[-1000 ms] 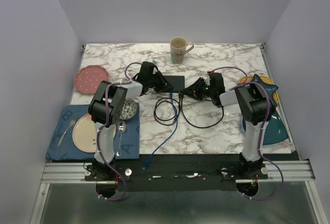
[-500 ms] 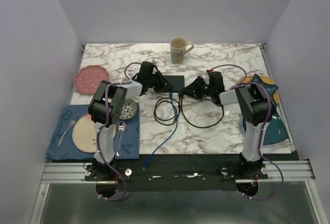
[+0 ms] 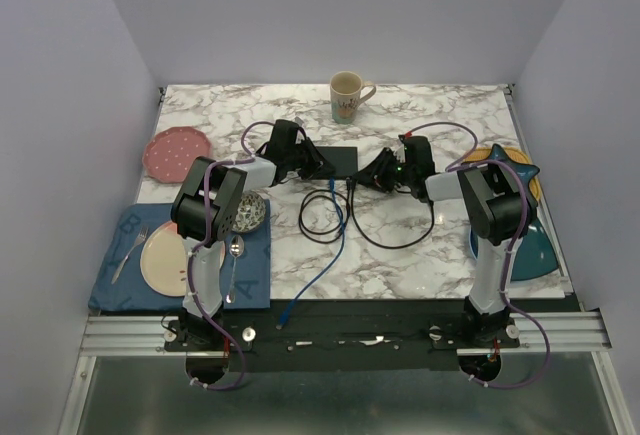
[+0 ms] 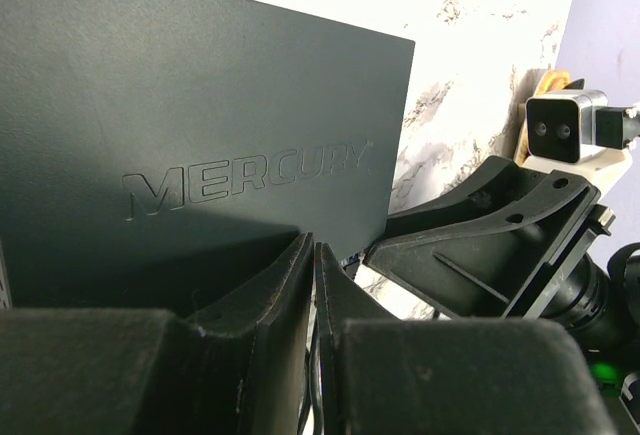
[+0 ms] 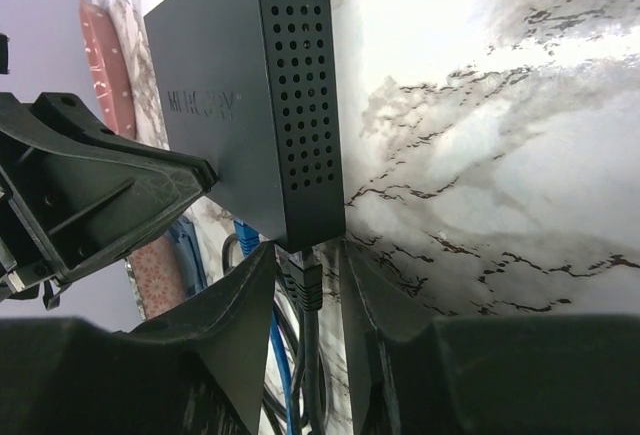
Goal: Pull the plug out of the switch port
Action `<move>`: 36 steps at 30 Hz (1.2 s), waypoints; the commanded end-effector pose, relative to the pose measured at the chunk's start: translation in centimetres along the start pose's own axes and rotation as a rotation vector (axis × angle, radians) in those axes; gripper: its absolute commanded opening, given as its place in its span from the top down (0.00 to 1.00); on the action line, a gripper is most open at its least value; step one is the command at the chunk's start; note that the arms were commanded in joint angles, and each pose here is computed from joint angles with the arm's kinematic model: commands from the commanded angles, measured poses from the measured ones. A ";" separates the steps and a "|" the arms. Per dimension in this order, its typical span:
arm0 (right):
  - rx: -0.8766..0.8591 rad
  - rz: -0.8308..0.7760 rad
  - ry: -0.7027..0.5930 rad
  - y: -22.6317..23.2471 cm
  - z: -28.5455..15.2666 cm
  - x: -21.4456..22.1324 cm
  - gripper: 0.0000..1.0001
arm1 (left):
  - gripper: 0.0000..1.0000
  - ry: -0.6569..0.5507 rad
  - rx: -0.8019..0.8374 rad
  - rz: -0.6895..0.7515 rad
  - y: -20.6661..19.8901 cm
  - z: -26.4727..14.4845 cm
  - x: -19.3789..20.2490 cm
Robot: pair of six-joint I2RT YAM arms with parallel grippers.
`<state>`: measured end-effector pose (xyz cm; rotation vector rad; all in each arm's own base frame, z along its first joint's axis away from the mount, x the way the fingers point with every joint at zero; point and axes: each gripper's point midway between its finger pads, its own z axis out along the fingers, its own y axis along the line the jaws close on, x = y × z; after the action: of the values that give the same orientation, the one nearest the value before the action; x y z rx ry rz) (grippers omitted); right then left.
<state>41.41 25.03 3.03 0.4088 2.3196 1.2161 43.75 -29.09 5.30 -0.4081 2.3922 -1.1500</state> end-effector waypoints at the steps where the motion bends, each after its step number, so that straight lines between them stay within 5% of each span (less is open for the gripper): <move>1: 0.070 0.002 0.029 -1.4 0.4 0.7 0.60 | 0.80 0.080 -0.134 -0.057 4.5 -0.2 2.8; 13: 0.046 0.028 0.044 -0.8 1.4 0.8 0.62 | 0.80 0.085 -0.135 -0.059 4.7 -0.2 3.0; 28: 0.028 0.028 0.030 -0.8 1.4 0.8 0.76 | 0.80 0.089 -0.130 -0.056 4.6 -0.2 3.1; 36: 0.042 0.027 0.086 -1.0 0.7 2.3 0.49 | 0.80 0.089 -0.127 -0.053 4.4 -0.2 3.0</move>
<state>41.61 25.99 3.22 0.4156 2.3401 1.2523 43.60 -29.09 5.28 -0.4109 2.3909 -1.1666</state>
